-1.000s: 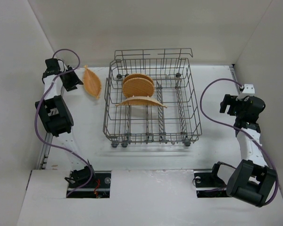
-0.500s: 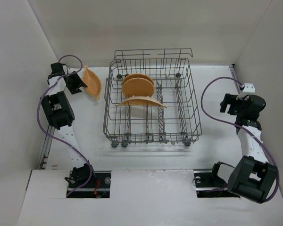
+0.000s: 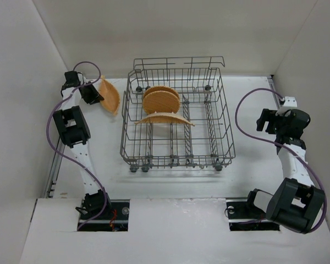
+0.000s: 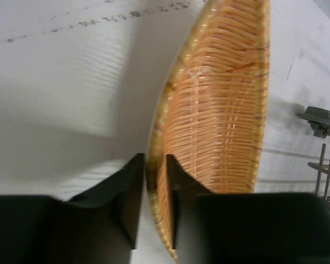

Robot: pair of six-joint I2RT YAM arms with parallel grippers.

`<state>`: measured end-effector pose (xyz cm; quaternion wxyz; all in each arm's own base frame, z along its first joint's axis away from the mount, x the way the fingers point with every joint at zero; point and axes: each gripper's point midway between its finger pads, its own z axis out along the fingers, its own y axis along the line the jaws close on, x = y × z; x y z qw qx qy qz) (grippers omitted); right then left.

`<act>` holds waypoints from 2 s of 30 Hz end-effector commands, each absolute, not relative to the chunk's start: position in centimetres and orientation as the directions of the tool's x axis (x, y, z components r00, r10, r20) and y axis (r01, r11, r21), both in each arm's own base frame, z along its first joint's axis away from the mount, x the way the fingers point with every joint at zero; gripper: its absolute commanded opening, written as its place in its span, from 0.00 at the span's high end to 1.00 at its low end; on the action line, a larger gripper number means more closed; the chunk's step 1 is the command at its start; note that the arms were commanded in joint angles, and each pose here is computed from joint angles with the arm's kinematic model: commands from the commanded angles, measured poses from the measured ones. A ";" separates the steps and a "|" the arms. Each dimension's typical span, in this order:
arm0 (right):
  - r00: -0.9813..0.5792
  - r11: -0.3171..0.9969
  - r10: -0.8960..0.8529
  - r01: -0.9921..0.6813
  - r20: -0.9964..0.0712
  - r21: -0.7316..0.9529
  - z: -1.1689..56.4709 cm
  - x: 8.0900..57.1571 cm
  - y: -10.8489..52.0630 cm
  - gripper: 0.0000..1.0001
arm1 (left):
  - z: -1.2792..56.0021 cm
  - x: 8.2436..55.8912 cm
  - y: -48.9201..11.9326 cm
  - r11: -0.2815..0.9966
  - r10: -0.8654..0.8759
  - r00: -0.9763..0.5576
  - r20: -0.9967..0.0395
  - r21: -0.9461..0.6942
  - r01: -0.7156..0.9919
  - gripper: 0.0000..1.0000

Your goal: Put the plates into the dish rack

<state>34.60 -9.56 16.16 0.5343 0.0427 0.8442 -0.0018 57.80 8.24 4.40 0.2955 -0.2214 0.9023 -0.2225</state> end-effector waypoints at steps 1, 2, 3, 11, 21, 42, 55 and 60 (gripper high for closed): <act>-0.378 0.997 0.054 0.063 -0.924 0.032 18.5 35.6 -10.0 0.11 | 6.5 59.3 7.3 0.811 -0.507 -0.714 -0.484 -0.548 -0.204 0.85; -0.380 0.998 0.053 0.063 -0.924 0.031 18.5 35.6 -10.0 0.11 | 6.6 59.2 7.1 0.814 -0.500 -0.716 -0.486 -0.547 -0.197 0.89; -0.381 0.998 0.054 0.063 -0.923 0.032 18.4 35.6 -10.0 0.11 | 6.7 59.2 7.0 0.819 -0.494 -0.718 -0.492 -0.541 -0.193 0.93; -0.363 0.998 0.044 0.056 -0.931 0.025 18.7 35.5 -9.7 0.11 | 12.7 57.8 7.9 0.873 -0.445 -0.650 -0.617 -0.462 -0.159 0.99; -0.280 1.000 -0.001 0.018 -0.960 -0.006 20.1 34.7 -8.7 0.11 | 23.1 49.9 12.7 0.898 -0.440 -0.501 -0.746 -0.384 -0.216 0.99; -0.165 0.999 -0.050 -0.009 -0.985 -0.049 21.7 33.2 -7.5 0.10 | 42.1 36.6 -3.5 0.830 0.544 -0.083 -0.835 0.521 0.198 0.96; -0.152 0.999 -0.048 -0.001 -0.987 -0.049 21.9 33.1 -7.5 0.10 | 39.0 32.6 -17.6 0.319 0.828 0.329 -0.454 0.864 0.389 0.96; -0.136 0.999 -0.048 0.009 -0.990 -0.049 22.1 32.9 -7.5 0.09 | 36.6 30.4 -21.8 0.177 0.813 0.449 -0.371 0.892 0.416 0.96</act>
